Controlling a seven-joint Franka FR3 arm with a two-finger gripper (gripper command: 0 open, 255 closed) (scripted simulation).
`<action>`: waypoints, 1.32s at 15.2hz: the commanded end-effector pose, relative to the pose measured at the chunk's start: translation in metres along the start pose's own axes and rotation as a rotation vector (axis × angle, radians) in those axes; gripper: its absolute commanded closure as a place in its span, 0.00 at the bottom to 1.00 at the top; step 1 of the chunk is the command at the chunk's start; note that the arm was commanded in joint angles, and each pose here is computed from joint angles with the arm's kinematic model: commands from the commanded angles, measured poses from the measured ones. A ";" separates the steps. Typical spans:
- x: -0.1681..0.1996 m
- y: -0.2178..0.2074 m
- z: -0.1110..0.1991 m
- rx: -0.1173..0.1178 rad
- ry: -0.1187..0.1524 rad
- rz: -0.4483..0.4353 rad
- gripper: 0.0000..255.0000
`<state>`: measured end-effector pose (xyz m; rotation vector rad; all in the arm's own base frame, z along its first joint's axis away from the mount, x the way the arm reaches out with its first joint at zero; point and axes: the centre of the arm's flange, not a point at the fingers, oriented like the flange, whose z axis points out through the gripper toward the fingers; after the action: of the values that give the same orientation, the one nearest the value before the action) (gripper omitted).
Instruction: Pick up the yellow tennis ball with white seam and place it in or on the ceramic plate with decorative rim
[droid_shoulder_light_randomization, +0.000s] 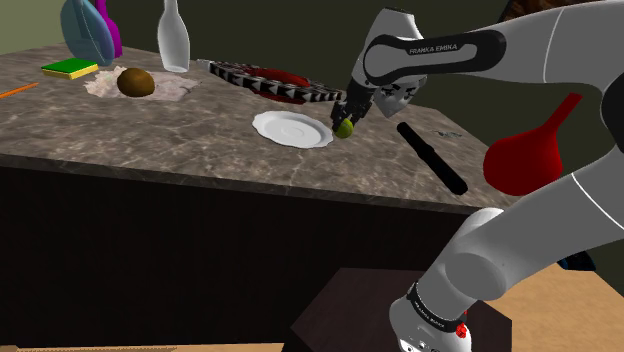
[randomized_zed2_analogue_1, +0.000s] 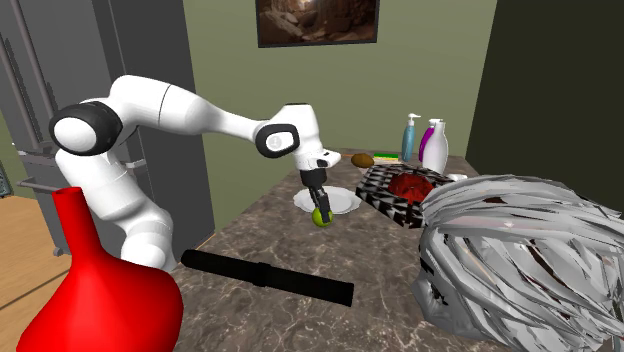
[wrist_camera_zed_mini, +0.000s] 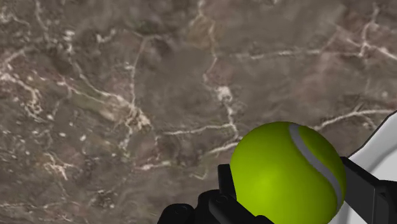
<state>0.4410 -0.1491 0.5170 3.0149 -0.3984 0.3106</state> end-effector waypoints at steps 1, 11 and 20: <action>0.000 0.000 0.000 0.000 0.000 0.000 1.00; 0.005 0.001 -0.026 0.000 0.000 0.000 1.00; 0.016 0.004 -0.072 0.000 0.000 0.000 1.00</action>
<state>0.4406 -0.1483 0.5848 3.0147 -0.3985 0.3111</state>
